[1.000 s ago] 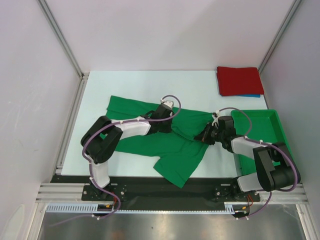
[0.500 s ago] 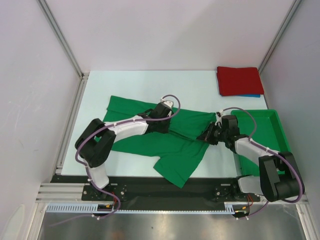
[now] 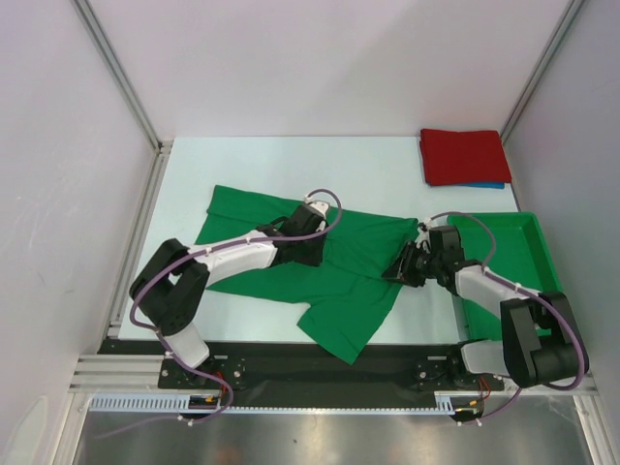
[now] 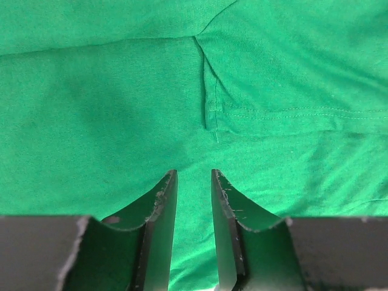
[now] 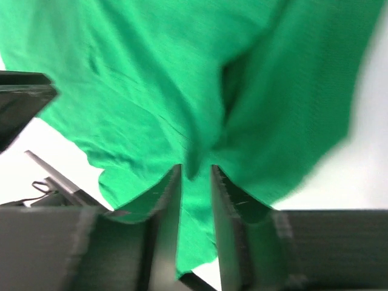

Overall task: Fold and stack the t-shirts
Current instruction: Fold the tshirt

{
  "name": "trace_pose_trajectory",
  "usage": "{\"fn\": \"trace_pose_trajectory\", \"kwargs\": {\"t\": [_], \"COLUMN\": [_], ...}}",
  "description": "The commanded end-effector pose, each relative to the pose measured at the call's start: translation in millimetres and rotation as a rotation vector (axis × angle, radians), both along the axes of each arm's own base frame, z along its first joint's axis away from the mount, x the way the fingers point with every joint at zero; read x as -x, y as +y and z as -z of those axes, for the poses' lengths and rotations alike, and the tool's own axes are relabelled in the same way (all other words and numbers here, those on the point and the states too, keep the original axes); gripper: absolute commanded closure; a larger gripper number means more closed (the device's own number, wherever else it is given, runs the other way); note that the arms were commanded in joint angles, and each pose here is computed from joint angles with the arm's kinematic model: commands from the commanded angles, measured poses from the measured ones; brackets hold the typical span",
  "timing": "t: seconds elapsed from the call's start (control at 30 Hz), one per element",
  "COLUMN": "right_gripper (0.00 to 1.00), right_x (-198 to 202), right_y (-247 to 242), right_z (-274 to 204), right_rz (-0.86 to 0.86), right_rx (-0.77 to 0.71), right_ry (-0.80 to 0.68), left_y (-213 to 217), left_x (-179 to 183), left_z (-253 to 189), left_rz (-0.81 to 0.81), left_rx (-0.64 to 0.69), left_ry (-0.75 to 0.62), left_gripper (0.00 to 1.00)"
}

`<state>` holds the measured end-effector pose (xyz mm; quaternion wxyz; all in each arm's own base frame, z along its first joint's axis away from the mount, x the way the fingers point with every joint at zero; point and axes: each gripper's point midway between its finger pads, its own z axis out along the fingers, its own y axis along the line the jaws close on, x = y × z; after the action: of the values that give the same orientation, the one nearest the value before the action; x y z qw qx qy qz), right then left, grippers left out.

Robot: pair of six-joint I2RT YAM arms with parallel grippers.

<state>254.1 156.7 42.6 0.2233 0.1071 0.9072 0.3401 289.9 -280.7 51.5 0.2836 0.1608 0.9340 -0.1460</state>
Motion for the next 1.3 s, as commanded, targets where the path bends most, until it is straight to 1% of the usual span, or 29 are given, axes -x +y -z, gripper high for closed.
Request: {"fn": "trace_pose_trajectory", "kwargs": {"t": [0.0, 0.03, 0.07, 0.1, 0.17, 0.2, 0.23, 0.27, 0.3, 0.33, 0.37, 0.4, 0.43, 0.47, 0.5, 0.6, 0.67, 0.77, 0.83, 0.87, 0.9, 0.97, 1.03, 1.07, 1.1, 1.13, 1.17, 1.2, 1.27], "right_gripper": [0.67, 0.64, 0.59, 0.56, 0.53, 0.52, 0.51, 0.52, 0.55, 0.56, 0.59, 0.59, 0.6, 0.6, 0.6, 0.59, 0.55, 0.54, 0.54, 0.54, 0.55, 0.56, 0.52, 0.44, 0.4, 0.38, 0.35, 0.34, 0.34], "right_x": [-7, -10, -7, -13, -20, -26, -33, -42, -49, -58, -68, -76, -84, -98, -104, -121, -129, -140, -143, -152, -154, -150, -134, -129, -119, -110, -96, -88, -66], "right_y": [-16, -25, -32, -36, -46, -47, -43, -38, -34, -25, -23, -23, -24, -28, -32, -42, -51, -66, -67, -75, -78, -72, -65, -63, -62, -63, -54, -45, -39], "right_z": [-18, -23, -23, -33, -40, -45, -54, -62, -58, -68, -72, -63, -63, -69, -62, -65, -58, -44, -38, -33, -31, -31, -30, -32, -44, -44, -42, -53, -46], "right_rz": [0.012, 0.024, 0.033, 0.044, 0.066, 0.069, 0.063, 0.064, 0.058, 0.038, 0.045, 0.047, 0.054, 0.071, 0.081, 0.102, 0.121, 0.151, 0.155, 0.172, 0.175, 0.152, 0.128, 0.122, 0.122, 0.132, 0.11, 0.092, 0.079], "right_rx": [0.081, 0.134, 0.166, 0.191, 0.24, 0.24, 0.221, 0.193, 0.173, 0.131, 0.113, 0.114, 0.117, 0.123, 0.135, 0.117, 0.12, 0.121, 0.106, 0.101, 0.094, 0.063, 0.046, 0.053, 0.064, 0.083, 0.087, 0.083, 0.089], "right_ry": [-0.047, -0.081, -0.064, -0.089, -0.126, -0.148, -0.174, -0.209, -0.201, -0.225, -0.241, -0.215, -0.219, -0.242, -0.228, -0.233, -0.227, -0.207, -0.189, -0.195, -0.185, -0.166, -0.154, -0.165, -0.183, -0.173, -0.163, -0.192, -0.15], "left_y": [-11, -14, -20, -24, -37, -44, -51, -65, -72, -80, -91, -99, -103, -110, -112, -112, -108, -105, -100, -95, -92, -80, -66, -57, -52, -41, -37, -33, -29], "left_x": [-6, -7, -12, -15, -22, -23, -25, -27, -29, -31, -32, -35, -36, -35, -35, -30, -27, -23, -23, -20, -19, -18, -15, -19, -21, -15, -17, -17, -16], "left_z": [-36, -43, -54, -59, -71, -70, -71, -81, -83, -72, -78, -77, -66, -65, -63, -50, -40, -27, -17, -10, -11, -9, -20, -22, -28, -30, -33, -32, -27], "left_rz": [-0.008, -0.001, 0.001, -0.001, 0.01, 0.01, 0.013, 0.046, 0.044, 0.052, 0.08, 0.087, 0.087, 0.102, 0.099, 0.105, 0.098, 0.101, 0.084, 0.074, 0.074, 0.053, 0.044, 0.018, 0.016, 0.009, 0.002, 0.008, 0.008], "left_rx": [0.097, 0.115, 0.141, 0.163, 0.223, 0.261, 0.287, 0.361, 0.4, 0.414, 0.455, 0.481, 0.476, 0.494, 0.503, 0.497, 0.482, 0.462, 0.439, 0.421, 0.414, 0.372, 0.332, 0.308, 0.295, 0.269, 0.255, 0.236, 0.202], "left_ry": [-0.072, -0.082, -0.104, -0.113, -0.13, -0.103, -0.09, -0.089, -0.077, -0.046, -0.031, -0.024, 0.006, 0.017, 0.032, 0.059, 0.069, 0.09, 0.101, 0.106, 0.098, 0.075, 0.023, -0.016, -0.051, -0.052, -0.07, -0.076, -0.062], "left_gripper": [0.66, 0.66, 0.66, 0.66, 0.66, 0.66, 0.66, 0.66, 0.66, 0.66, 0.66, 0.67, 0.67, 0.67, 0.67, 0.67, 0.66, 0.67, 0.67, 0.67, 0.67, 0.67, 0.66, 0.64, 0.62, 0.57, 0.55, 0.55, 0.55]}}
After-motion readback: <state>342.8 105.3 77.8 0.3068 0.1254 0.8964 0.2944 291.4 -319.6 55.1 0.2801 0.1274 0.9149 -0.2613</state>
